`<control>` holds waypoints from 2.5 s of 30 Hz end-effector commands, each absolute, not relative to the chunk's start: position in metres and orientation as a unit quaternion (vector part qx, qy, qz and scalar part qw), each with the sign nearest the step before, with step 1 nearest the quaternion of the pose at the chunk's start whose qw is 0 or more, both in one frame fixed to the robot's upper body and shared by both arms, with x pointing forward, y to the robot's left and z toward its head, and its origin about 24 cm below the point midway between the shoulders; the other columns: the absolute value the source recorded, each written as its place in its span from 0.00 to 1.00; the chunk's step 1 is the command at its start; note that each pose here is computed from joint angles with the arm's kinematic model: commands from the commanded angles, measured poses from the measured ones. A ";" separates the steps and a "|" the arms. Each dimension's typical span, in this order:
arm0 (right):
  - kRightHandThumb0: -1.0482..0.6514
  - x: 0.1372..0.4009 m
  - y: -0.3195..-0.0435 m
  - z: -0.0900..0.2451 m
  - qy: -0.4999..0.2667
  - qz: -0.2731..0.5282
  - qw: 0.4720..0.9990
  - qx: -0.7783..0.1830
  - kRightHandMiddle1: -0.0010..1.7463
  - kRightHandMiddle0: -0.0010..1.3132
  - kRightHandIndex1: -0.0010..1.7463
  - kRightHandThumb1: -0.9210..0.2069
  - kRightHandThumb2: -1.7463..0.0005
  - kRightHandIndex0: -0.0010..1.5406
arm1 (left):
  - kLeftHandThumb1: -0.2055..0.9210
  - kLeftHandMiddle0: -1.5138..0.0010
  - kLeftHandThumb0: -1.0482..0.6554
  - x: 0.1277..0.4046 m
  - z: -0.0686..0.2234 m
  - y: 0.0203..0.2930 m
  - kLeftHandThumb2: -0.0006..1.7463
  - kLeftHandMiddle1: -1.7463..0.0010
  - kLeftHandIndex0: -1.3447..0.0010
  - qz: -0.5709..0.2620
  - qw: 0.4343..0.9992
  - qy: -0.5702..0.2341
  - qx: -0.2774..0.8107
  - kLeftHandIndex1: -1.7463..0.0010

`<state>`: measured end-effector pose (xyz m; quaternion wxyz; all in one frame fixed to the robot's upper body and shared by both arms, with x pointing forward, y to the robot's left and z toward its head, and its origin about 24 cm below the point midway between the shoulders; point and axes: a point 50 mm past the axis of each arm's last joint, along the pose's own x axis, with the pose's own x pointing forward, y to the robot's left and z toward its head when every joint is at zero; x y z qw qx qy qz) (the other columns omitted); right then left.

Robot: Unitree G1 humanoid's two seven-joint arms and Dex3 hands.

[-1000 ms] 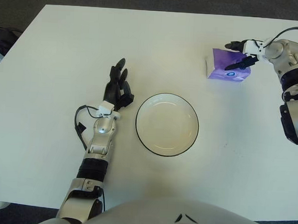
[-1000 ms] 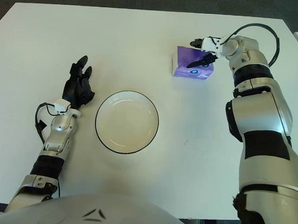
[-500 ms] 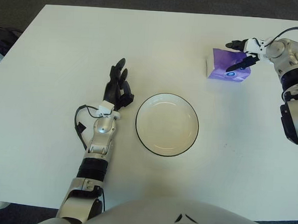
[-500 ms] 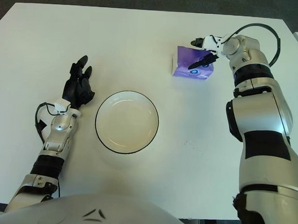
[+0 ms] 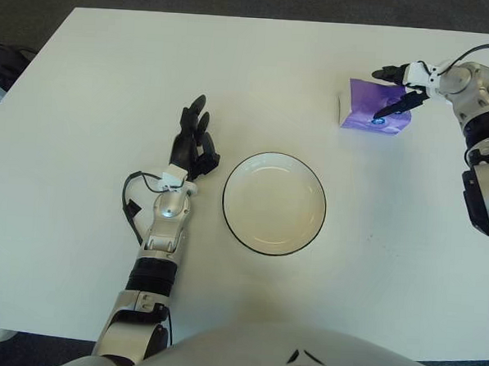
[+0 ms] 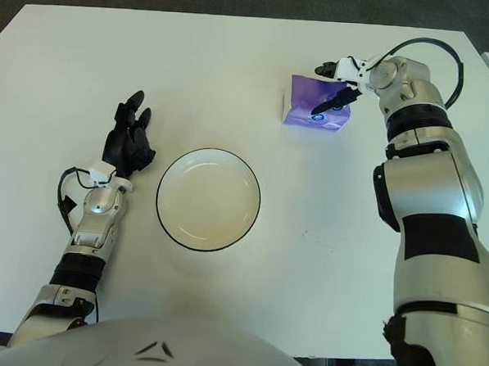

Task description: Put the tissue paper into the plate.

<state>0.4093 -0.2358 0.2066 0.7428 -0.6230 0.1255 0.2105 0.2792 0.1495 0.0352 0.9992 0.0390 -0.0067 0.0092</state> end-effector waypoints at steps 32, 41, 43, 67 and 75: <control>0.00 0.398 -0.205 0.157 -0.010 0.257 0.615 -0.746 0.00 0.00 0.00 0.00 0.94 0.00 | 1.00 0.79 0.15 0.259 -0.011 0.154 0.58 1.00 1.00 0.018 0.993 0.112 0.038 0.72; 0.00 0.396 -0.198 0.140 -0.028 0.260 0.597 -0.758 0.00 0.00 0.00 0.00 0.87 0.00 | 1.00 0.79 0.15 0.259 -0.011 0.154 0.58 1.00 1.00 0.019 0.993 0.110 0.036 0.71; 0.00 0.395 -0.197 0.137 -0.029 0.264 0.593 -0.760 0.00 0.00 0.00 0.00 0.86 0.00 | 1.00 0.79 0.15 0.258 -0.011 0.154 0.58 1.00 1.00 0.019 0.993 0.110 0.036 0.72; 0.00 0.389 -0.199 0.116 -0.025 0.275 0.596 -0.754 0.00 0.00 0.00 0.00 0.80 0.00 | 1.00 0.79 0.14 0.257 -0.011 0.151 0.59 1.00 1.00 0.020 0.993 0.106 0.036 0.73; 0.10 0.391 -0.198 0.118 -0.065 0.210 0.648 -0.729 0.80 0.21 0.73 0.04 0.89 0.33 | 1.00 0.79 0.15 0.257 -0.011 0.150 0.58 1.00 1.00 0.019 0.993 0.107 0.037 0.73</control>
